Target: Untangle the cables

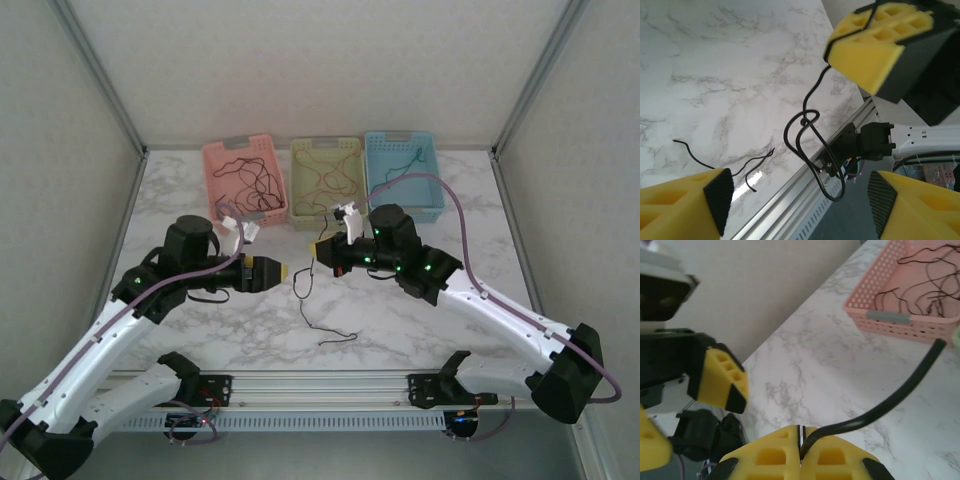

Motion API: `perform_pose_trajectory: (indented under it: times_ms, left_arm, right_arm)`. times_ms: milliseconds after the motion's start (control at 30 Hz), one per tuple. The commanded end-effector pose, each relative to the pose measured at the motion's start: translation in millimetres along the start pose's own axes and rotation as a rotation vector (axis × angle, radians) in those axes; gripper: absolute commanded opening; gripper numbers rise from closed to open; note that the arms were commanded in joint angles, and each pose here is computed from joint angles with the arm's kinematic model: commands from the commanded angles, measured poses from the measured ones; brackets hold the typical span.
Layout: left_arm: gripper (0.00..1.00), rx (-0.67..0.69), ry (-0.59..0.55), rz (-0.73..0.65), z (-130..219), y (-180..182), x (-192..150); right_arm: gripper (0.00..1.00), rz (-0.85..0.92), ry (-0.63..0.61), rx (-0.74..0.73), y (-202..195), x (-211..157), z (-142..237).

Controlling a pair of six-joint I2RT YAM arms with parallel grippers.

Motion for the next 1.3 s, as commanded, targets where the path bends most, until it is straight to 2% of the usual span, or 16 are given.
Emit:
perform_pose_trajectory:
  times_ms: [0,67,333,500,633,767,933,1033,1133,1267]
  left_arm:
    - [0.67,-0.022,-0.028,-0.057,-2.3,-8.0,3.9]
    - [0.59,-0.044,-0.014,-0.065,-4.3,-10.4,1.7]
    - [0.46,-0.065,0.009,-0.058,-7.5,-12.9,-7.7]
    - [0.4,-0.062,-0.017,0.018,-11.2,-7.8,-8.7]
    - [0.39,-0.107,-0.017,0.043,-16.8,-8.5,-11.8]
    - [0.44,-0.148,-0.01,0.044,-18.0,-13.4,-10.4]
    - [0.44,-0.141,0.0,0.051,-21.8,-13.1,-8.0]
    - [0.4,-0.075,-0.024,0.081,-24.3,-5.2,-5.7]
    - [0.28,0.002,-0.084,0.165,-26.0,5.3,-0.1]
    - [0.3,-0.072,-0.128,0.262,-35.5,5.9,3.7]
  right_arm:
    - [0.0,0.102,-0.043,0.101,17.2,3.2,6.7]
    - [0.0,0.125,-0.041,0.119,21.1,1.8,7.6]
    - [0.0,0.278,-0.108,0.181,30.1,-3.4,16.4]
    - [0.0,0.352,-0.146,0.127,25.4,-2.8,17.6]
    - [0.0,0.382,-0.147,0.104,23.9,-1.3,18.0]
    - [0.0,0.412,-0.135,0.109,24.9,-2.3,16.8]
    - [0.0,0.461,-0.137,0.089,22.9,-1.7,15.8]
    - [0.0,0.485,-0.145,0.086,22.5,-0.2,14.2]
    - [0.0,0.499,-0.158,0.082,22.5,1.5,13.9]
    - [0.0,0.503,-0.17,0.074,21.5,2.5,12.5]
Point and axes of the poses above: each hand's point on the last joint's axis, 136 mm out from that joint toward the fingers, its own z axis back along the fingers, its own y axis along the line the jaws close on, x = y × z, the point moved 7 cm from there along z, back along the fingers, and after that the axes turned 2 degrees about -z, right-handed, at the moved point
